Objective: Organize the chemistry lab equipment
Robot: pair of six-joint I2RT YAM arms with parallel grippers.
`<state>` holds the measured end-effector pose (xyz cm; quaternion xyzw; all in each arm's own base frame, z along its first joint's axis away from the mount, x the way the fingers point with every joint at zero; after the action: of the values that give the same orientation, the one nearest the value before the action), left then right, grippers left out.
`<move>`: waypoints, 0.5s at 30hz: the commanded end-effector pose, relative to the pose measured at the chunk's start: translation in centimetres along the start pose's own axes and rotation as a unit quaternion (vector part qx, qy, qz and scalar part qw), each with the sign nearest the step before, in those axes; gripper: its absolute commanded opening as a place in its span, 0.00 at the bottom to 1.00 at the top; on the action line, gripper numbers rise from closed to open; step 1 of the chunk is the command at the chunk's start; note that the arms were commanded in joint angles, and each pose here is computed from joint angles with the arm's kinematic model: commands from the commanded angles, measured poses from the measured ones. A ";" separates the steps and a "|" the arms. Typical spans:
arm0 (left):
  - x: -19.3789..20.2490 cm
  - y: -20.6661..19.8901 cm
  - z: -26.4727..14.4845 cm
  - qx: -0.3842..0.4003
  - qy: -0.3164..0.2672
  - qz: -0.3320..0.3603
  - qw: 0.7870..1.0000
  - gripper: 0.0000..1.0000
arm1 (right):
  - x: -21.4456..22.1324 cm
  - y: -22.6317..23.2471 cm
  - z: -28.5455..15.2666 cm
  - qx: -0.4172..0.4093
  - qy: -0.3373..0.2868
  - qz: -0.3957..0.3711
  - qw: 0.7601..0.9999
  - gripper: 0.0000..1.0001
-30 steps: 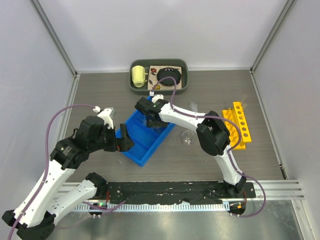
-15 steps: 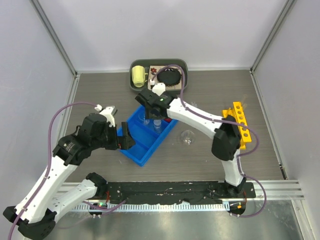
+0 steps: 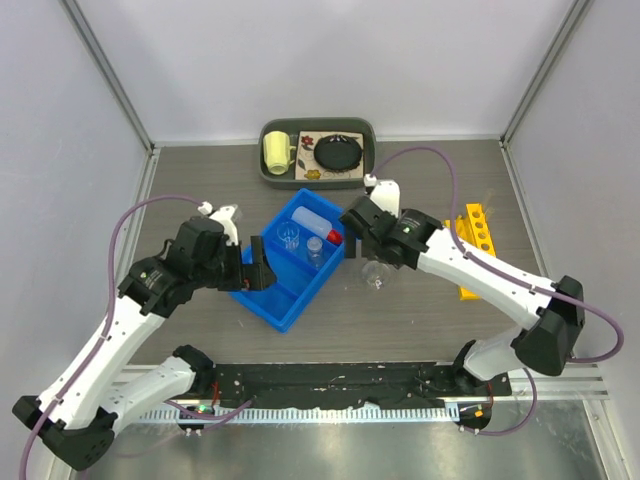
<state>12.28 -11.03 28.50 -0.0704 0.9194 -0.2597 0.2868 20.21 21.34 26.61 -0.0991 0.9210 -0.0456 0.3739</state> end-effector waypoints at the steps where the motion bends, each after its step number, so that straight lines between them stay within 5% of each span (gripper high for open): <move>1: -1.5 -1.2 -0.1 0.016 -0.035 -0.009 0.999 1.00 | 1.7 -2.3 0.0 0.008 -0.003 0.012 1.000 0.98; 15: -2.3 -1.6 1.9 -0.001 -0.034 -0.031 0.999 1.00 | 4.5 -2.9 4.0 -0.026 0.041 0.034 0.998 0.82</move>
<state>14.25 -12.26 27.80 -0.0983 0.9214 -0.2509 0.2800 19.28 16.74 21.37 -0.0781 0.9420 -0.0545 0.3218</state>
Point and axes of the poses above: each gripper's point midway between its finger pads, its own z axis out along the fingers, its own y axis along the line the jaws close on, x = y × z, the point moved 9 cm from there along -z, back along the fingers, and after that the axes turned 13 degrees about -z, right-handed, at the moved point
